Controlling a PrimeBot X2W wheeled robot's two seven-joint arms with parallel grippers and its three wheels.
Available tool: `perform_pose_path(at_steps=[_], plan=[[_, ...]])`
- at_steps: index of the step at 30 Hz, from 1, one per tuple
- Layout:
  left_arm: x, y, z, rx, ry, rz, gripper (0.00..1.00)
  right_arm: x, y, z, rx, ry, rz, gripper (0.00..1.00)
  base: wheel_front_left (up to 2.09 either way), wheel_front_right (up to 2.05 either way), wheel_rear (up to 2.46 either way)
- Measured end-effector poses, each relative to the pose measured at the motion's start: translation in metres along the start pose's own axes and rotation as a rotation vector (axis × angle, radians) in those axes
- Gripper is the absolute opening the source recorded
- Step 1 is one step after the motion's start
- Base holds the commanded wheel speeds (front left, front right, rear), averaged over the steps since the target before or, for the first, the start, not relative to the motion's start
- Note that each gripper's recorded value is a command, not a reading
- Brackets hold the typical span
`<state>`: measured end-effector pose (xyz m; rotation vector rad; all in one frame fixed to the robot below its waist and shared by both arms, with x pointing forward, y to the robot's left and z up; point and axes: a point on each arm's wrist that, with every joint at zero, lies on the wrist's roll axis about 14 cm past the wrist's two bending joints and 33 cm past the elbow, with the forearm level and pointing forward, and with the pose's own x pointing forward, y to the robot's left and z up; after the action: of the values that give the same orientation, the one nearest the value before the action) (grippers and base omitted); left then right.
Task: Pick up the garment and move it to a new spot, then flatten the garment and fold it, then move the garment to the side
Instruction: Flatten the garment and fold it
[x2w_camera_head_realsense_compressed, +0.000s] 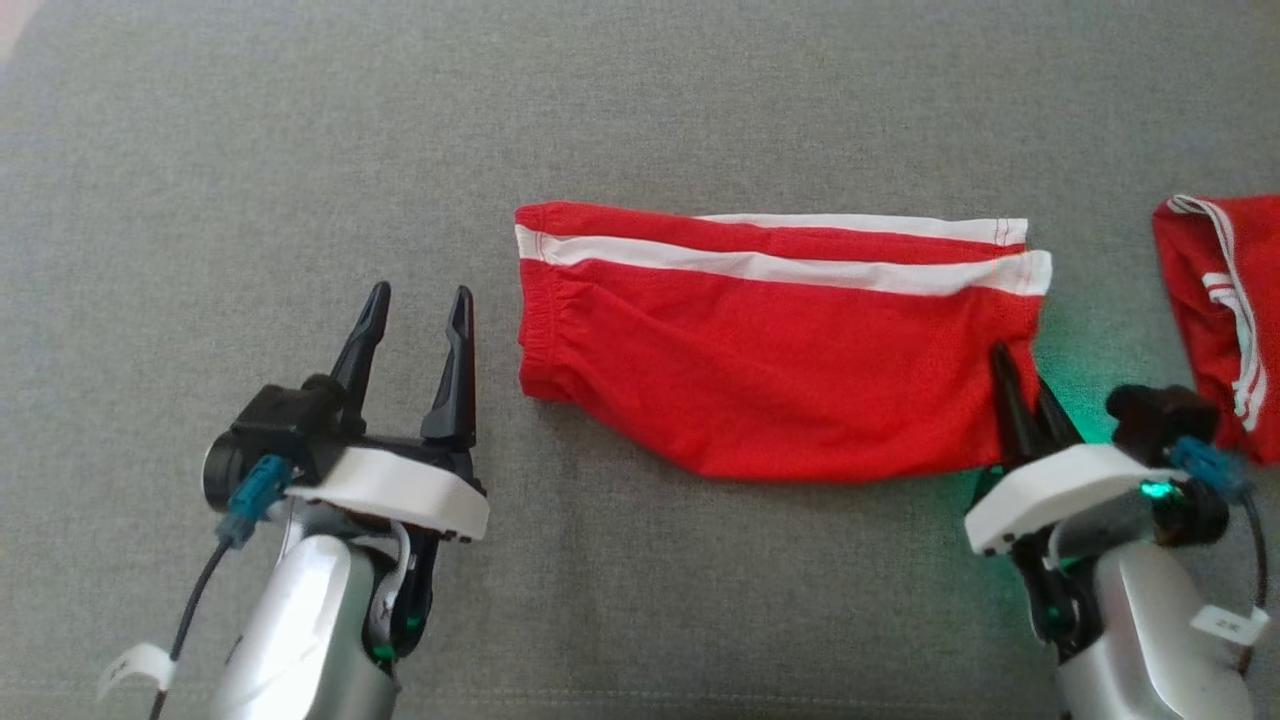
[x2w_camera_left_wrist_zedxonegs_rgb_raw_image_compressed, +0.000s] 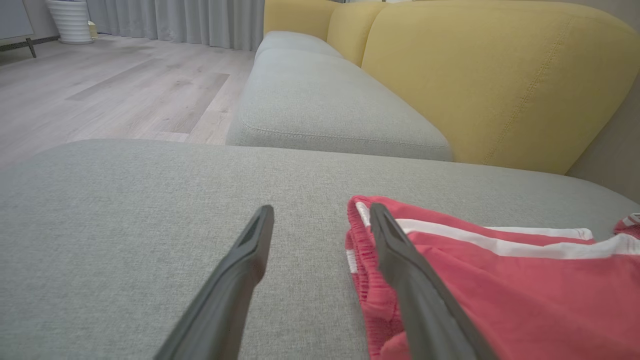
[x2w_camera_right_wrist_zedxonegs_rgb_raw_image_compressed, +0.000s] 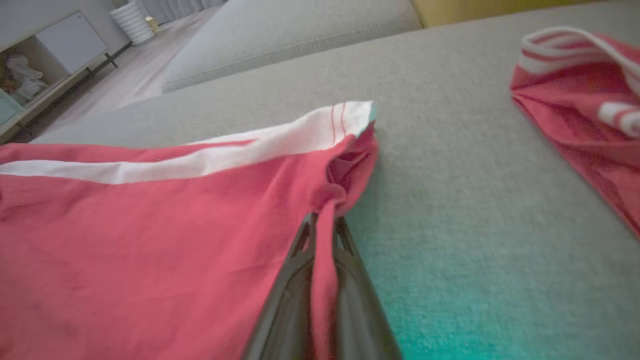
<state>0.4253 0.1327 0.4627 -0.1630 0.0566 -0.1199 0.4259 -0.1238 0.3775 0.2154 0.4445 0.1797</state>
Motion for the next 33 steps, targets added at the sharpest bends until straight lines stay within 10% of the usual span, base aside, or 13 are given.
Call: perform_pose_path(at_steps=[11,23,24,25,26,27,33], plan=[[-0.015,0.005,0.009,0.014,-0.015,0.021,1.0,0.012,0.162,0.072,-0.127,-0.117,0.468,0.0,0.0,0.0,0.0],[-0.031,0.027,0.004,0.015,0.006,0.106,1.0,0.015,0.248,0.012,-0.158,0.114,0.747,0.0,0.0,0.0,0.0],[-0.031,0.028,0.003,0.015,0.009,0.109,1.0,0.015,0.249,0.006,-0.157,0.129,0.754,0.08,0.0,0.0,0.0],[-0.031,0.029,0.002,0.015,0.013,0.112,1.0,0.015,0.25,0.002,-0.163,0.135,0.76,0.47,0.0,0.0,0.0],[-0.031,0.029,0.0,0.013,0.017,0.113,1.0,0.016,0.251,0.0,-0.185,0.132,0.765,0.47,0.0,0.0,0.0],[-0.031,0.029,-0.001,0.013,0.021,0.113,1.0,0.016,0.252,0.0,-0.197,0.122,0.772,1.0,0.0,0.0,0.0],[-0.027,0.024,-0.008,0.008,0.041,0.095,1.0,0.009,0.262,0.021,-0.204,0.005,0.817,1.0,0.0,0.0,0.0]])
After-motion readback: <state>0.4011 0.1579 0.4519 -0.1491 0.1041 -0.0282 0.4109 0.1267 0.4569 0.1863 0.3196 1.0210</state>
